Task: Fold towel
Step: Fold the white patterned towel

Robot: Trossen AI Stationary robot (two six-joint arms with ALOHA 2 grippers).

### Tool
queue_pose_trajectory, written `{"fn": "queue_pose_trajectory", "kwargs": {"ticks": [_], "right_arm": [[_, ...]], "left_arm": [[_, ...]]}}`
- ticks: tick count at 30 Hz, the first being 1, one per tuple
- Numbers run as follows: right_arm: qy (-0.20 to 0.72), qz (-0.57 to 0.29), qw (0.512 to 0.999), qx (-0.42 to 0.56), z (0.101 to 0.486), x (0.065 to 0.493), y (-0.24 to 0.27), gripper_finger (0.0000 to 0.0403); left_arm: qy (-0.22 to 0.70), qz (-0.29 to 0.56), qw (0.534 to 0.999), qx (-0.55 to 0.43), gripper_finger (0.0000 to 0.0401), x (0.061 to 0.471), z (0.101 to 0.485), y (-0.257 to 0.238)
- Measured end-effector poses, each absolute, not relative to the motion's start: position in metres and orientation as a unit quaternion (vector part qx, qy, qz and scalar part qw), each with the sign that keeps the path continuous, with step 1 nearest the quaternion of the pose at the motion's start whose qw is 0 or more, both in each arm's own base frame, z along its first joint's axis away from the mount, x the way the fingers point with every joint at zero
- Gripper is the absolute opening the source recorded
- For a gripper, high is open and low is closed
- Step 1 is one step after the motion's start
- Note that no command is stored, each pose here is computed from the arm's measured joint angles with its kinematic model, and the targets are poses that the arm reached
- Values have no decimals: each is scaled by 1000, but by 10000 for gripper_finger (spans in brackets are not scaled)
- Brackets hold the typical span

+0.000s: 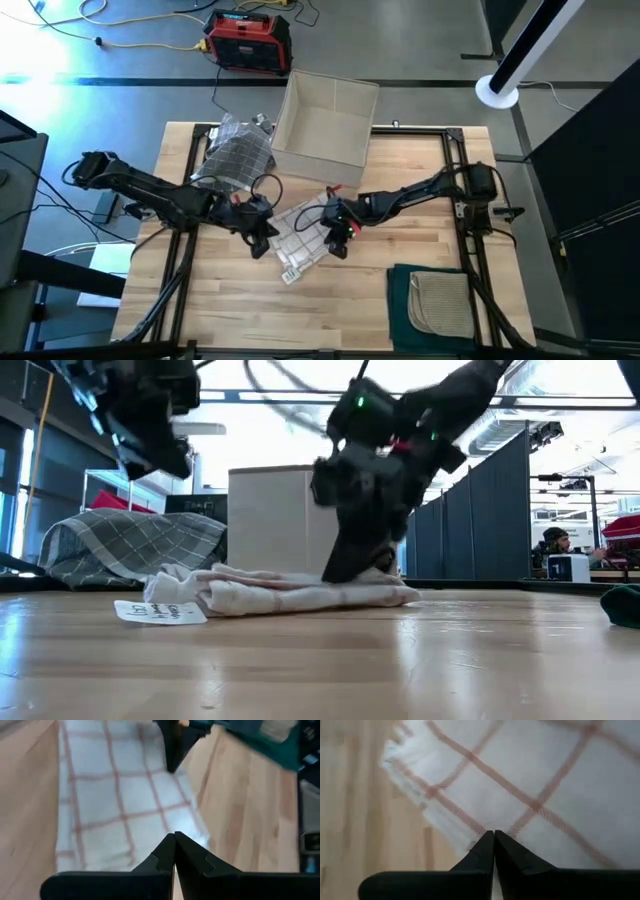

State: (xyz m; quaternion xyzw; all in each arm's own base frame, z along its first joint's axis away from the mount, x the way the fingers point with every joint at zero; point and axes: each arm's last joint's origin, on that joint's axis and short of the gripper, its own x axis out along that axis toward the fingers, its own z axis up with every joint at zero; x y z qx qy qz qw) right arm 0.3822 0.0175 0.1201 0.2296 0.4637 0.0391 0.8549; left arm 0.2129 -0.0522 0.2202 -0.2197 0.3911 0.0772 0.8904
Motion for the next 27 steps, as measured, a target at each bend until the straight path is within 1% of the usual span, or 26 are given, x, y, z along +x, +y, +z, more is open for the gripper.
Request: {"fn": "queue_pose_trajectory", "kwargs": {"ticks": [2, 6, 11, 15, 18, 22, 25, 27], "right_arm": [[473, 45, 844, 247, 117, 382, 20, 0], [517, 73, 811, 265, 116, 373, 35, 0], [551, 133, 765, 307, 127, 362, 61, 0], [533, 131, 771, 324, 158, 357, 73, 0], [517, 82, 796, 304, 184, 348, 69, 0], [495, -90, 822, 267, 210, 333, 54, 0], [491, -162, 820, 245, 212, 325, 49, 1], [498, -201, 804, 254, 208, 322, 48, 6]], "left_arm": [[416, 68, 881, -216, 0, 209, 216, -55], [453, 50, 872, -178, 0, 202, 212, -61], [465, 39, 872, -146, 0, 200, 210, -62], [464, 32, 875, -131, 0, 200, 210, -61], [465, 24, 878, -113, 0, 200, 210, -61], [458, 38, 883, -95, 0, 201, 210, -57], [451, 62, 886, -91, 0, 203, 211, -52], [448, 76, 886, -92, 0, 204, 211, -48]]}}
